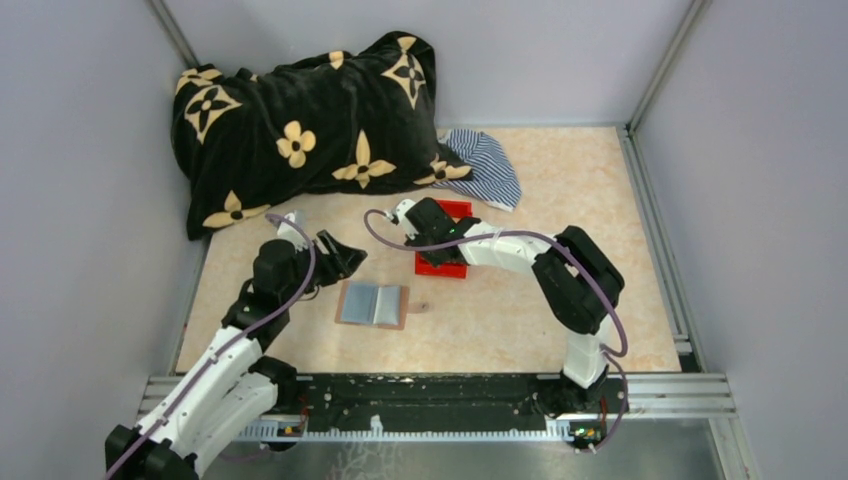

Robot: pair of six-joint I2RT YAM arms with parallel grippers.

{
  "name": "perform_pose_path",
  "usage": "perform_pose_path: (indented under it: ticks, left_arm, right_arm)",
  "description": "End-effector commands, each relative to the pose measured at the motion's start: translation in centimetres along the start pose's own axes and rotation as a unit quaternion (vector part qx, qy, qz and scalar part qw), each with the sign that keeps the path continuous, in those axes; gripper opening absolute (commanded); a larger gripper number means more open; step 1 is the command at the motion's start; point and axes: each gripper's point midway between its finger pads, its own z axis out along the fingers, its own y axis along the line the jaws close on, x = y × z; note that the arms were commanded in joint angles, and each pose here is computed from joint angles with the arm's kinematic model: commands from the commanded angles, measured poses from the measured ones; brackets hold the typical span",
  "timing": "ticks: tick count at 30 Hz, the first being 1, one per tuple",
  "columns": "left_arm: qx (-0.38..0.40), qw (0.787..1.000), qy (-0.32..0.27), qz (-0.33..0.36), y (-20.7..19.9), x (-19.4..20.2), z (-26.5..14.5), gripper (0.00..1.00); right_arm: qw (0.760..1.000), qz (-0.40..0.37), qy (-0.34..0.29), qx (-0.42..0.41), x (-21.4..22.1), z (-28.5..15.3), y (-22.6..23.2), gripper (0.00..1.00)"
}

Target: Take the credit cards out of the card holder

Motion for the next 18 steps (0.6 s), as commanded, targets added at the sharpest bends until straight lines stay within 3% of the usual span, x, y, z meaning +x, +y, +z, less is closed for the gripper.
perform_pose_path:
  ticks: [1,7,13,18]
  left_arm:
    - [0.082,0.996,-0.001,0.016,-4.0,-1.0,0.5,0.68]
    - [0.117,0.993,0.007,-0.019,-5.7,0.2,1.5,0.72]
    - [0.149,0.987,0.025,0.06,-11.5,3.6,3.6,0.83]
    - [0.152,0.985,0.032,0.075,-13.7,4.5,6.6,0.81]
  right_arm:
    - [0.996,0.031,-0.088,-0.006,-5.6,-3.6,-0.5,0.0]
    - [0.99,0.088,-0.104,0.029,-5.8,-5.2,-4.0,0.0]
    - [0.969,0.16,-0.179,0.052,-7.9,-9.6,-8.9,0.0]
    - [0.957,0.173,-0.222,0.075,-9.3,-12.8,-10.9,0.0]
